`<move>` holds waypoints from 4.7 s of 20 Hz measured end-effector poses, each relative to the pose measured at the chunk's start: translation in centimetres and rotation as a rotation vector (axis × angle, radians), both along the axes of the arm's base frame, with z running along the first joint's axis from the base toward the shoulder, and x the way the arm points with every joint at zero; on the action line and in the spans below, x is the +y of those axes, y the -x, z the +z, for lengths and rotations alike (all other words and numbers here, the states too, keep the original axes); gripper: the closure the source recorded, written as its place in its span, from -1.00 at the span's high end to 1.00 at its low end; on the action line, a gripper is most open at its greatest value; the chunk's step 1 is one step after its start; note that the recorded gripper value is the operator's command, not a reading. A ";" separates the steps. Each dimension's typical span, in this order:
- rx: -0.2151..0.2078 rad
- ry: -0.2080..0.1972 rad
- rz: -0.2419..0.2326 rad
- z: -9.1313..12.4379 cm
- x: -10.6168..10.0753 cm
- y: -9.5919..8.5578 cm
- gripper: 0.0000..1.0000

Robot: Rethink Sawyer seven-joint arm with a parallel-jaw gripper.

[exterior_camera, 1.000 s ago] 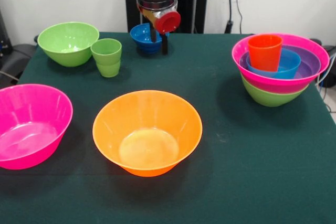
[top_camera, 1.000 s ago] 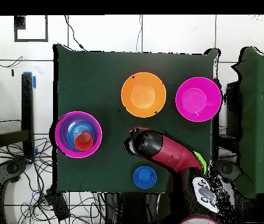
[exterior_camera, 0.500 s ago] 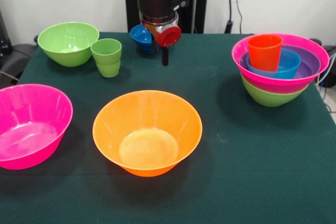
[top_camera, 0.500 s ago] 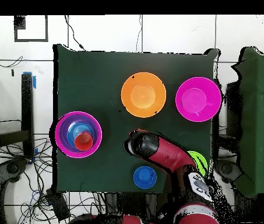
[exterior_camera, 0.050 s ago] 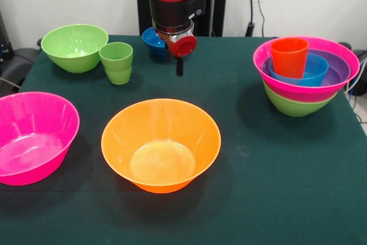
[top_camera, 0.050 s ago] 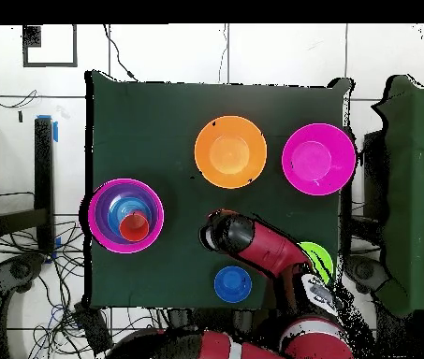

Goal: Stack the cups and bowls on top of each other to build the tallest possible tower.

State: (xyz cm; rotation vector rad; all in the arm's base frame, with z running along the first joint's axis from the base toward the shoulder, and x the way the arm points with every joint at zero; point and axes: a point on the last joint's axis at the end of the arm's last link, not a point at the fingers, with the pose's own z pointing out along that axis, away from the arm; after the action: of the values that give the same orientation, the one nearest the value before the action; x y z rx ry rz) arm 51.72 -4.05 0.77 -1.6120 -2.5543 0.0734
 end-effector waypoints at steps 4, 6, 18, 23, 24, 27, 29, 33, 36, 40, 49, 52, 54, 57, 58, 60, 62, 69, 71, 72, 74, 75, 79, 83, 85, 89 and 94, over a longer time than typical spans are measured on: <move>-0.011 0.013 0.001 0.7 -0.3 -0.2 1.00; -0.018 0.023 0.002 1.2 -0.4 -0.4 1.00; 0.009 0.046 0.009 7.9 -0.5 -0.7 1.00; 0.039 0.037 -0.010 10.3 -1.0 -0.2 1.00; 0.044 0.036 -0.016 10.9 -1.2 -0.1 1.00; 0.035 0.042 -0.024 11.6 -1.6 -0.2 1.00; 0.025 0.045 -0.030 12.1 -1.9 -0.4 1.00; 0.023 0.043 -0.044 12.1 -2.2 -0.4 1.00; 0.017 0.046 -0.056 11.7 -2.6 -0.4 1.00; -0.004 0.056 -0.070 11.4 -3.0 -0.4 1.00; -0.032 0.066 -0.088 10.5 -3.2 0.2 1.00; -0.038 0.067 -0.096 9.6 -3.2 0.5 1.00; -0.046 0.063 -0.105 8.4 -3.1 0.7 1.00; -0.057 0.052 -0.114 7.2 -2.6 0.8 1.00; -0.059 0.051 -0.114 7.0 -2.5 0.8 1.00; -0.062 0.049 -0.114 6.5 -2.2 0.8 1.00; -0.070 0.046 -0.108 5.8 -1.6 0.8 1.00; -0.078 0.029 -0.084 4.1 0.3 1.1 1.00; -0.077 0.027 -0.083 3.9 0.4 1.1 1.00; -0.076 0.025 -0.081 3.6 0.6 1.2 1.00; -0.077 0.021 -0.078 3.0 1.0 1.4 1.00; -0.077 0.020 -0.077 2.9 1.0 1.4 1.00; -0.072 0.012 -0.079 1.8 1.3 1.8 1.00; -0.056 0.004 -0.089 1.0 1.0 2.2 1.00; -0.049 0.002 -0.094 0.7 0.9 2.5 1.00; -0.046 0.000 -0.101 0.6 0.6 2.6 1.00; -0.046 0.000 -0.107 0.6 0.3 2.6 1.00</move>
State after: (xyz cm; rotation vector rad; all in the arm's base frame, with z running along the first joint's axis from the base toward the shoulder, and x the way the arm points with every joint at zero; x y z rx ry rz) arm 49.10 -3.74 1.39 -1.7674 -2.4948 0.0265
